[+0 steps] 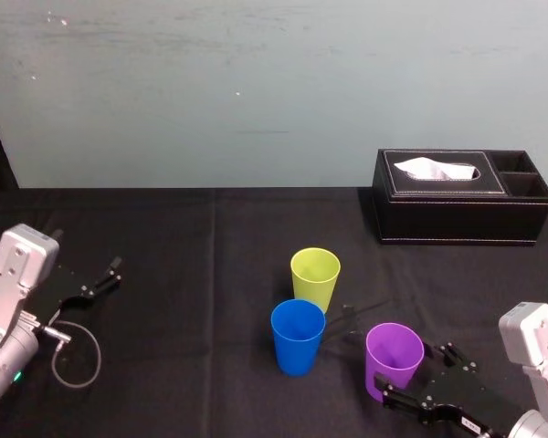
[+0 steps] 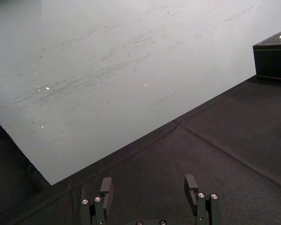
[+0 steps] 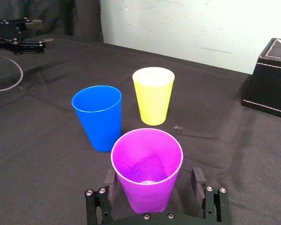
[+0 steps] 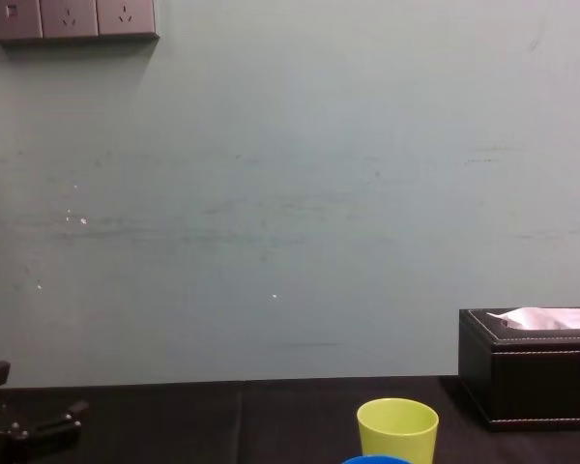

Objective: Stack the three plastic cups sequentially using one hand.

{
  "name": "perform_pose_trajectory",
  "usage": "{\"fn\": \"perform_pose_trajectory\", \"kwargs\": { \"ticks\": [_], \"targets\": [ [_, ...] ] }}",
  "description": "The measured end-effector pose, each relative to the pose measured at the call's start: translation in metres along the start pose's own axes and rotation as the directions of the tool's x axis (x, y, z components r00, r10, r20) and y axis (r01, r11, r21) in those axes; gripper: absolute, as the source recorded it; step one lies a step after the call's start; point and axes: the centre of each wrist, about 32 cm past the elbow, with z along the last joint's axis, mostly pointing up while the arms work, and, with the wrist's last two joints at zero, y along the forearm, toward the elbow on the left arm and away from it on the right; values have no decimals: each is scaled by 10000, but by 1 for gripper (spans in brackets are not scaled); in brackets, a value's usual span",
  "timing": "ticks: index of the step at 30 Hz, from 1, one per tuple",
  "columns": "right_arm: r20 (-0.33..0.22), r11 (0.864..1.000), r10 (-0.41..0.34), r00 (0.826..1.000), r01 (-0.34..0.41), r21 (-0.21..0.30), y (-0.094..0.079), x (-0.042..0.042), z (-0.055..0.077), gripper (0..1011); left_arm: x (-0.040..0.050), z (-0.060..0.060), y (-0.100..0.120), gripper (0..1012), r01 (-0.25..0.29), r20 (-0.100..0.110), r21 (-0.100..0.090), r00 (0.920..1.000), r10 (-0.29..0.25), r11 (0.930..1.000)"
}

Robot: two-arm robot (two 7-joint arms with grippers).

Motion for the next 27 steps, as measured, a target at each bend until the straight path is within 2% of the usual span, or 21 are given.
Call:
{"fn": "perform_pose_trajectory", "kwargs": {
  "ticks": [27],
  "targets": [
    [-187, 9998, 120, 9998, -117, 154, 177, -11, -8, 1004, 0, 0, 0, 1000, 0, 0, 1, 10000, 0, 10000]
  ]
}}
